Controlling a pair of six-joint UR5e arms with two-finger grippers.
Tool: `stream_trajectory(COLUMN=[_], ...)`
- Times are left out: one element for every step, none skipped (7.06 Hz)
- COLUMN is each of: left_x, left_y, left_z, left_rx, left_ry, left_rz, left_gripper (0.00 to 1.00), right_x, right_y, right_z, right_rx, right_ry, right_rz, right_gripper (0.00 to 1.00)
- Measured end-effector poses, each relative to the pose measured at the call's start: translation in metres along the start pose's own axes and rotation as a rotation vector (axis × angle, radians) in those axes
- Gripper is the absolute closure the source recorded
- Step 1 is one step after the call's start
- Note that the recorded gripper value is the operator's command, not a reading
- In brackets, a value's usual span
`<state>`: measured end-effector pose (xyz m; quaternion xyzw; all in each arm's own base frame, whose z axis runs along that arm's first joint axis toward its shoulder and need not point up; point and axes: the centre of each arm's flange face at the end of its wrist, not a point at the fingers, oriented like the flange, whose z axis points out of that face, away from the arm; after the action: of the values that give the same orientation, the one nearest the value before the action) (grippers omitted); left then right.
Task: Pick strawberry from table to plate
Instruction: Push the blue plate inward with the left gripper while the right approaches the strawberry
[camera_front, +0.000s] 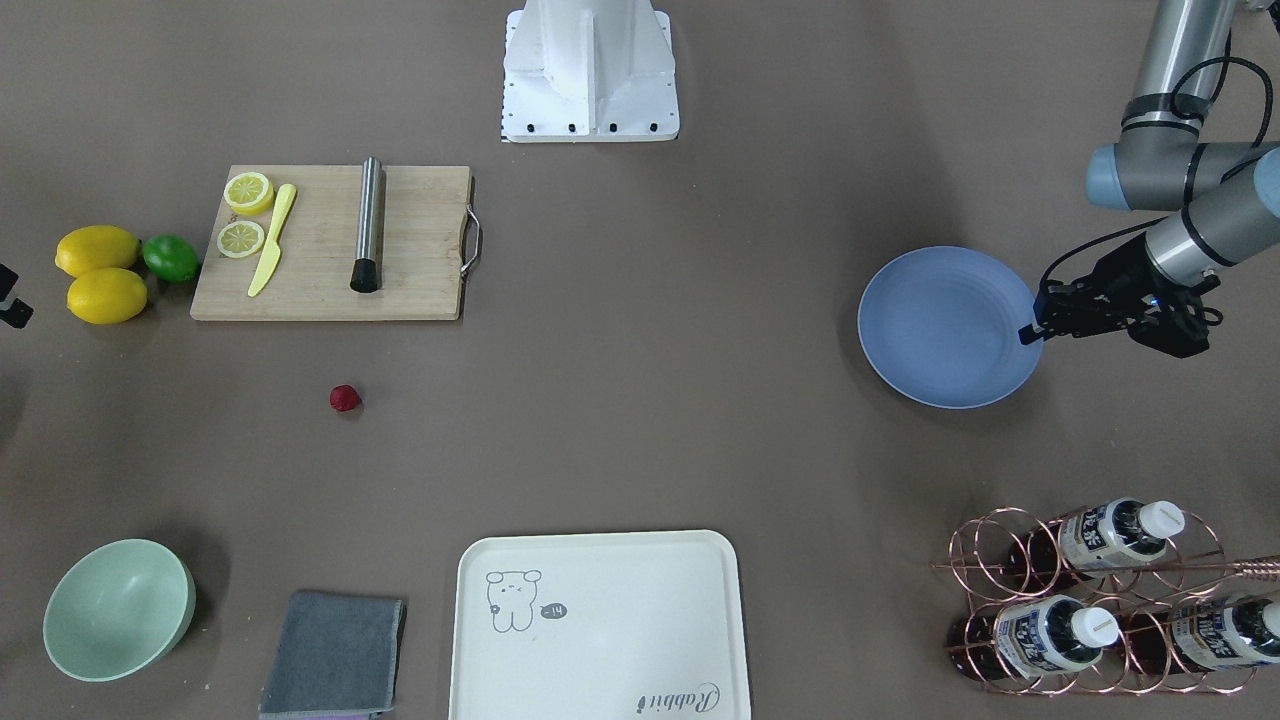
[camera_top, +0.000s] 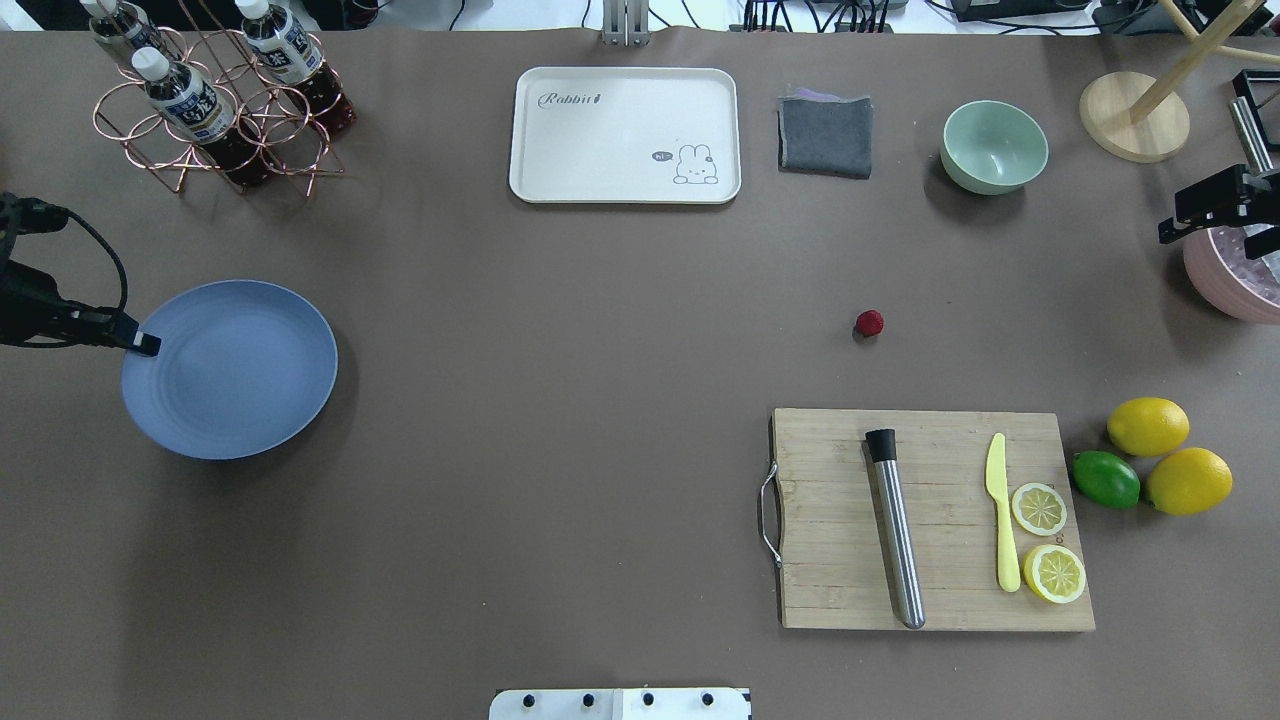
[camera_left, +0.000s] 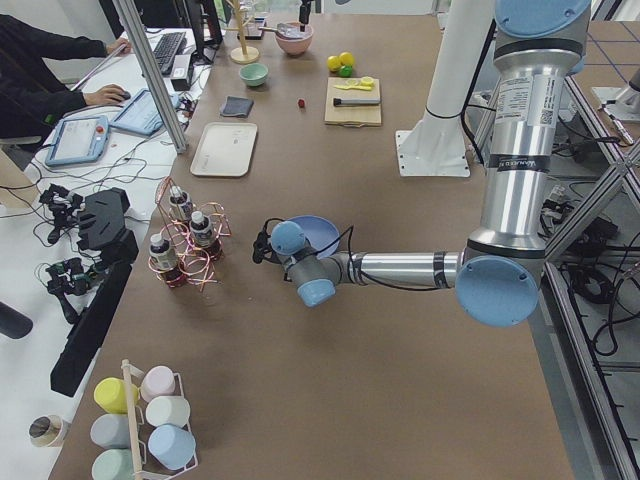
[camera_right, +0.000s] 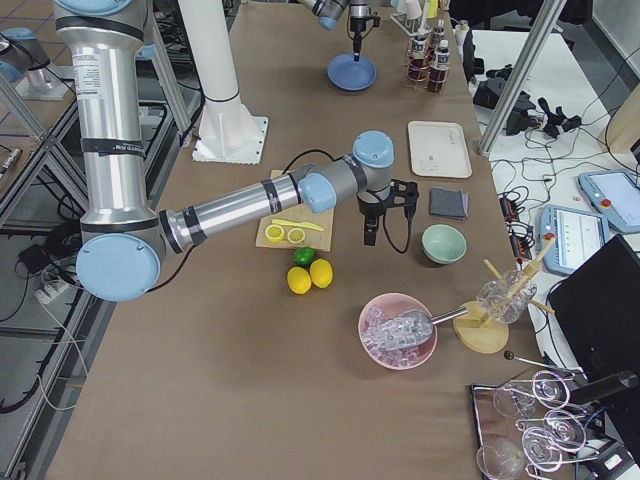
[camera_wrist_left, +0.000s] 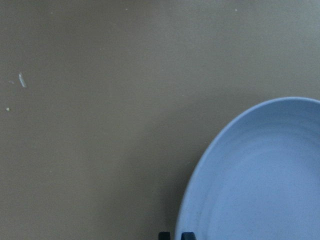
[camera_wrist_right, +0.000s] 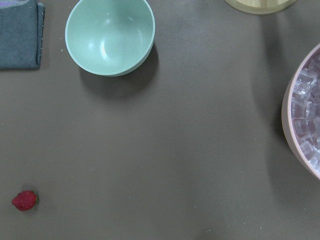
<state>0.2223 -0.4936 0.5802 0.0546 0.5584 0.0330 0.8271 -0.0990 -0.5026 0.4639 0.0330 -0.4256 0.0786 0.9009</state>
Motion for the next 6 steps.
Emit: stream_trajectory(left_x=[0.036, 0.073, 0.110, 0.151, 0.191, 0.234], left_y=[-0.019, -0.037, -0.048, -0.051, -0.045, -0.034], left_z=[-0.004, -0.002, 0.012, 0.034, 0.054, 0.067], left_rx=[0.005, 0.015, 0.024, 0.032, 0.038, 0.043], left_ry=[0.048, 0.080, 0.099, 0.112, 0.119, 0.110], left_rz=[-0.062, -0.110, -0.145, -0.178, -0.207, -0.229], left_gripper=[1.00, 1.00, 1.00, 1.00, 1.00, 1.00], right_x=[-0.008, -0.023, -0.043, -0.071, -0.104, -0.141], right_y=[0.000, 0.000, 0.000, -0.002, -0.003, -0.002], right_z=[0.004, 0.010, 0.019, 0.030, 0.044, 0.062], right_rx=[-0.002, -0.005, -0.011, -0.013, -0.010, -0.007], right_ry=[0.001, 0.003, 0.002, 0.002, 0.007, 0.015], right_rz=[-0.015, -0.042, -0.060, -0.048, -0.030, -0.026], right_gripper=[0.00, 0.00, 0.00, 0.00, 0.00, 0.00])
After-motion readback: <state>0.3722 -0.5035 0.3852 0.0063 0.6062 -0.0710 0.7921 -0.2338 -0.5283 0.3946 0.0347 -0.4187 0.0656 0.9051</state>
